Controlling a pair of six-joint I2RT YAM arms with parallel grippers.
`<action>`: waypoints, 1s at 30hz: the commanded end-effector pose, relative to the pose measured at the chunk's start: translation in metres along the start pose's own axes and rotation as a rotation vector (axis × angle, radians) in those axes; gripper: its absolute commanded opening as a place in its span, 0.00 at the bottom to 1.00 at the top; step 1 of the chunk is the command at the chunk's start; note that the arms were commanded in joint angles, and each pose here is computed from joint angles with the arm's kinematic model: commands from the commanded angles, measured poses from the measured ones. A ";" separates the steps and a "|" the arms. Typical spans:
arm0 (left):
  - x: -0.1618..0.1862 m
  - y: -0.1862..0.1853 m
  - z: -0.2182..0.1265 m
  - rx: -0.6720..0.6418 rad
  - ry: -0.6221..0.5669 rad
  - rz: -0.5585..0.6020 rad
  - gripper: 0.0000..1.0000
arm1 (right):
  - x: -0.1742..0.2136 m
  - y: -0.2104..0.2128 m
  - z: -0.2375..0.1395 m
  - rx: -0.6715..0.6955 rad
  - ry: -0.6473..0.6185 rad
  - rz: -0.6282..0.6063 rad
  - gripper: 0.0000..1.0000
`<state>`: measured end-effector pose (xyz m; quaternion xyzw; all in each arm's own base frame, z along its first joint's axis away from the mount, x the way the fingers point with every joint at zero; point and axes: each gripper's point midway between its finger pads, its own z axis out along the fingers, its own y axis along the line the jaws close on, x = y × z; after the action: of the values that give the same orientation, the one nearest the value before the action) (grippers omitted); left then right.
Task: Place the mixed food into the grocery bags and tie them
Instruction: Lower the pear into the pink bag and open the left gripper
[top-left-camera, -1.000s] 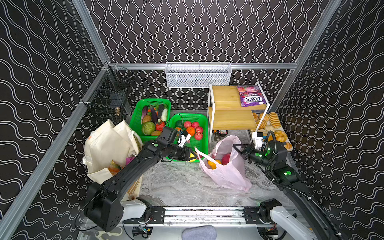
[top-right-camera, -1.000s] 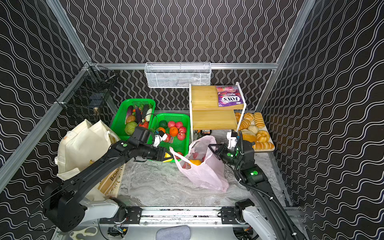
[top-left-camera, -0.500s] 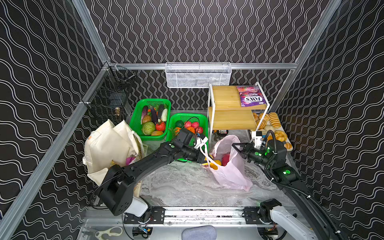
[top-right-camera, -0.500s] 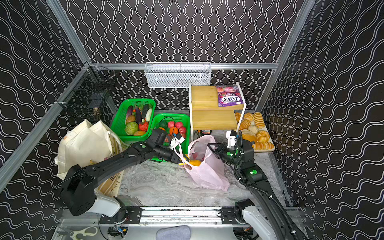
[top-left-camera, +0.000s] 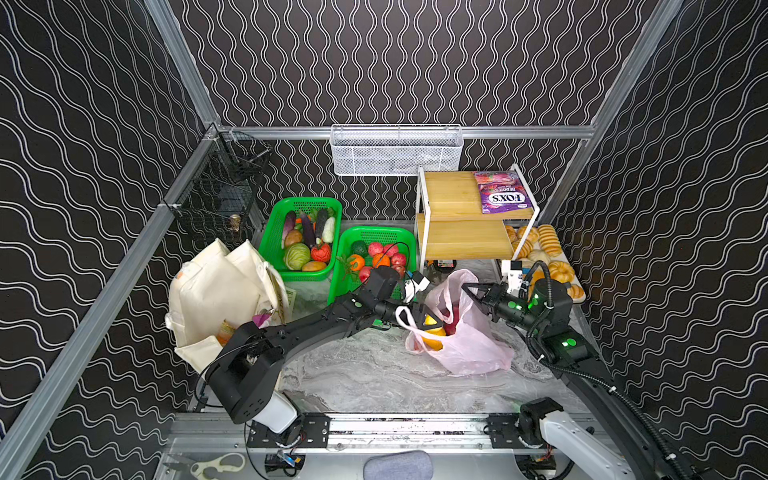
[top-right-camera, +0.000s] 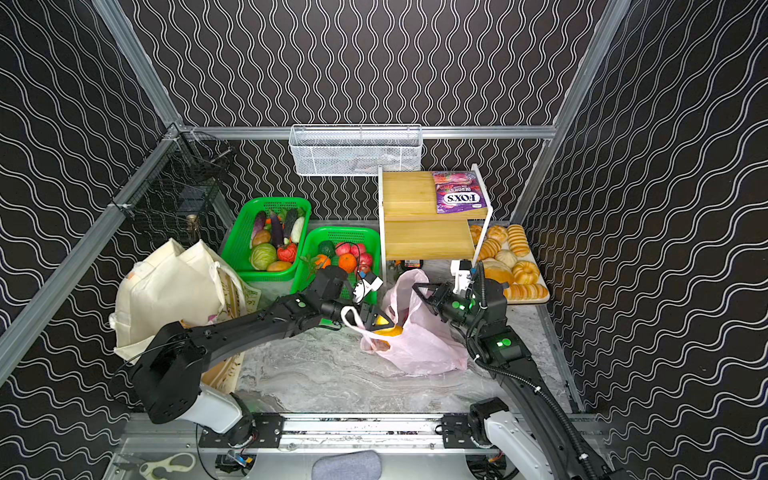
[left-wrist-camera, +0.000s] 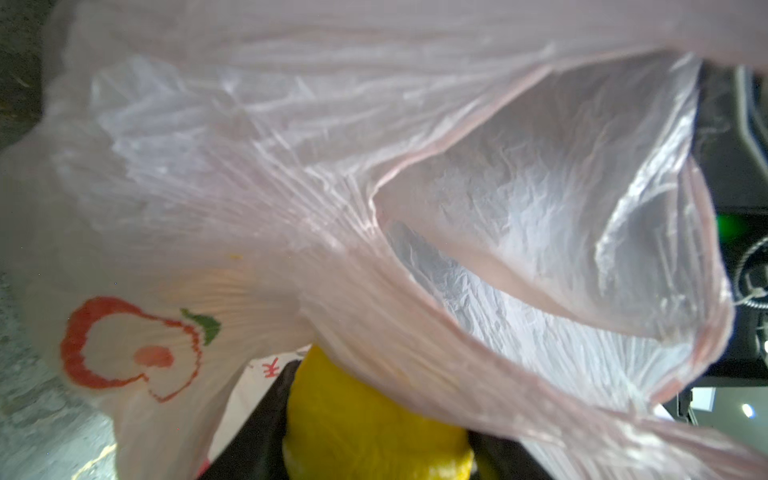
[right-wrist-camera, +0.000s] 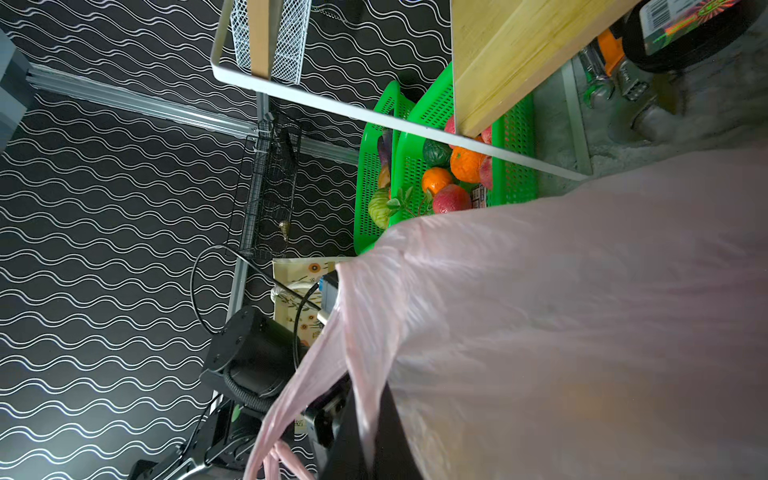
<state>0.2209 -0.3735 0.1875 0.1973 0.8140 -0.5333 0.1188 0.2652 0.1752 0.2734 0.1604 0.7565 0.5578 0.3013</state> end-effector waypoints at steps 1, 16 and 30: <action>-0.023 -0.021 0.000 0.070 -0.079 0.058 0.53 | -0.010 0.009 -0.001 -0.041 -0.051 0.014 0.06; -0.019 -0.017 -0.012 0.010 -0.082 0.027 0.56 | -0.003 0.017 0.003 -0.146 -0.012 0.080 0.06; -0.026 -0.024 -0.003 0.099 -0.132 -0.021 0.60 | -0.010 0.036 0.007 -0.181 0.000 0.065 0.06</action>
<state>0.2194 -0.3687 0.1912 0.1525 0.8099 -0.5527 0.1240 0.2777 0.1845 0.2921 0.1762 0.7089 0.6200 0.2866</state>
